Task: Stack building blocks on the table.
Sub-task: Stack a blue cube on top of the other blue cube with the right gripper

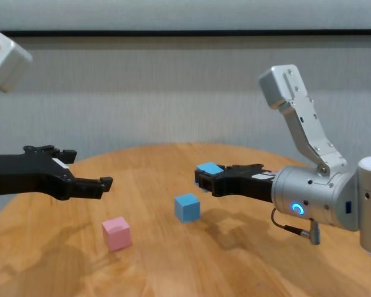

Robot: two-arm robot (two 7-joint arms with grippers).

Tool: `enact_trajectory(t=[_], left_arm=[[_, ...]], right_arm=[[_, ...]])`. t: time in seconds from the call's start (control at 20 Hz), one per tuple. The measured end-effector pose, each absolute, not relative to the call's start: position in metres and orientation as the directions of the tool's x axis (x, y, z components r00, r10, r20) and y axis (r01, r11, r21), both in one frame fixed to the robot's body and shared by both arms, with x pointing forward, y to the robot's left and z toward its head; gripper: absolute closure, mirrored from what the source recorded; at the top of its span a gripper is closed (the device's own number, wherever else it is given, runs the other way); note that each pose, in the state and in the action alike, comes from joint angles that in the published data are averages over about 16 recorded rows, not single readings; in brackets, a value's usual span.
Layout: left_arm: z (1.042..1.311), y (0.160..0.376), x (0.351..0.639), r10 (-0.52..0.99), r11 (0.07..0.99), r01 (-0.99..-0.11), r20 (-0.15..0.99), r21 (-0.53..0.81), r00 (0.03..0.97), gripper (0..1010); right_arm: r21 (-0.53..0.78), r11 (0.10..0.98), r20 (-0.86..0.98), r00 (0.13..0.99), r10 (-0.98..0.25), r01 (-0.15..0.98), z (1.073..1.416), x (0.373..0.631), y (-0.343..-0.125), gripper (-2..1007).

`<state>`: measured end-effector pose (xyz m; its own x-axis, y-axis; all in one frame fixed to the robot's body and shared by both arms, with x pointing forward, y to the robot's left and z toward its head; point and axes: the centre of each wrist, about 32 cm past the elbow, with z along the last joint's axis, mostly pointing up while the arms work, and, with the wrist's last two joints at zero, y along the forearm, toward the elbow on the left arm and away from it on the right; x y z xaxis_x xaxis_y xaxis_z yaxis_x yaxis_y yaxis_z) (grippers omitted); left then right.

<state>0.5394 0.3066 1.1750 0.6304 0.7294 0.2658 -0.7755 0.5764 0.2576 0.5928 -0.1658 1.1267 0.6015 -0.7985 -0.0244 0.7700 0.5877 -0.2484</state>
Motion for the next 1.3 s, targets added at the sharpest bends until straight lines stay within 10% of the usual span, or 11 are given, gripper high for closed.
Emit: enact_trajectory(t=[1.3], left_arm=[[1.175,0.307,0.539,0.729,0.576,-0.776,0.266,0.258,0.630,8]], right_arm=[[-0.270,0.609,0.001,0.632,-0.775,0.746,1.119,0.602,-0.142,636]])
